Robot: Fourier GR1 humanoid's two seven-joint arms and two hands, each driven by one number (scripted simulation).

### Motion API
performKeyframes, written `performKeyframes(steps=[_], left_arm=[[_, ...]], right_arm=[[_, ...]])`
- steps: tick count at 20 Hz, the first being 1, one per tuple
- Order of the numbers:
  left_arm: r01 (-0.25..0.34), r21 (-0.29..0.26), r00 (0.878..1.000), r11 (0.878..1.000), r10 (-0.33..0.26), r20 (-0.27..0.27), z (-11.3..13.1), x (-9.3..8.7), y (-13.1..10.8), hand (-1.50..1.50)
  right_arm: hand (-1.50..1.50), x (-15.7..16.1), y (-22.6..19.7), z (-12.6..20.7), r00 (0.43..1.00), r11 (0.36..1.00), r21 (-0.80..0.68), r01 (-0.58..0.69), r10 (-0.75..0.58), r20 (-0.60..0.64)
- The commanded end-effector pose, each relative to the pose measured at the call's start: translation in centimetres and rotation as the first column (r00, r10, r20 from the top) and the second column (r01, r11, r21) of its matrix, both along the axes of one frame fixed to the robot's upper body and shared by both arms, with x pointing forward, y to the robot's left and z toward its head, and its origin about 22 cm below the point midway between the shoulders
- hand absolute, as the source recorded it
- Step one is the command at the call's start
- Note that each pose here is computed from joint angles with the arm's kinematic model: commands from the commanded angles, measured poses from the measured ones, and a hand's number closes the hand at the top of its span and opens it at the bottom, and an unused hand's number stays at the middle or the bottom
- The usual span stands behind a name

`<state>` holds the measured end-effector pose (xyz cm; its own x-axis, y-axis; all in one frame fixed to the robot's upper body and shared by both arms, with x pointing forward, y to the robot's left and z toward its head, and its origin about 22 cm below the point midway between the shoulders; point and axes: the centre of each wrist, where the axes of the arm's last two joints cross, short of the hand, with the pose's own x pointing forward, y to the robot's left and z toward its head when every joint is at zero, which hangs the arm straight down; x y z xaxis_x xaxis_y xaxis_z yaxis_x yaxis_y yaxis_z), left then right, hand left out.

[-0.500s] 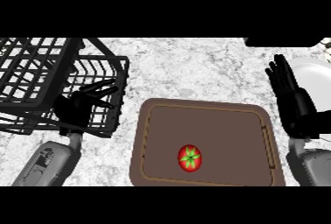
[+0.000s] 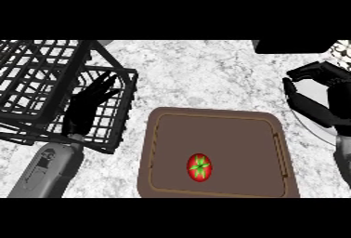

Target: Pick the tomato from the tray and place it in the plate

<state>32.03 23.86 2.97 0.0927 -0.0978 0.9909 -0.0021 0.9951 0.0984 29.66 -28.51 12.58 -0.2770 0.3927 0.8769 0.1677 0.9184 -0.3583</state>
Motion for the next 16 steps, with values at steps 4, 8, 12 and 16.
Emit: performKeyframes(steps=[4,8,12,16], left_arm=[[-0.029,-0.083,0.954,0.996,0.003,-0.299,-6.8,-5.5,-0.5,0.0],[-0.038,-0.095,0.952,0.995,0.007,-0.307,-7.1,-5.4,0.7,0.0],[-0.026,-0.085,0.955,0.996,-0.001,-0.298,-7.5,-5.4,0.0,0.0],[-0.021,-0.089,0.956,0.996,-0.006,-0.294,-6.3,-4.6,0.4,0.0]], right_arm=[[-1.5,-3.6,1.8,-2.9,0.99,0.991,0.105,0.077,-0.089,0.113],[-1.5,-4.8,1.5,-3.0,0.993,0.999,0.032,0.04,-0.043,0.11],[-1.5,-6.4,1.0,-2.4,0.998,0.988,-0.15,-0.047,0.041,-0.04],[-1.5,-7.6,0.6,-1.5,0.966,0.922,-0.343,-0.18,0.1,-0.239]])
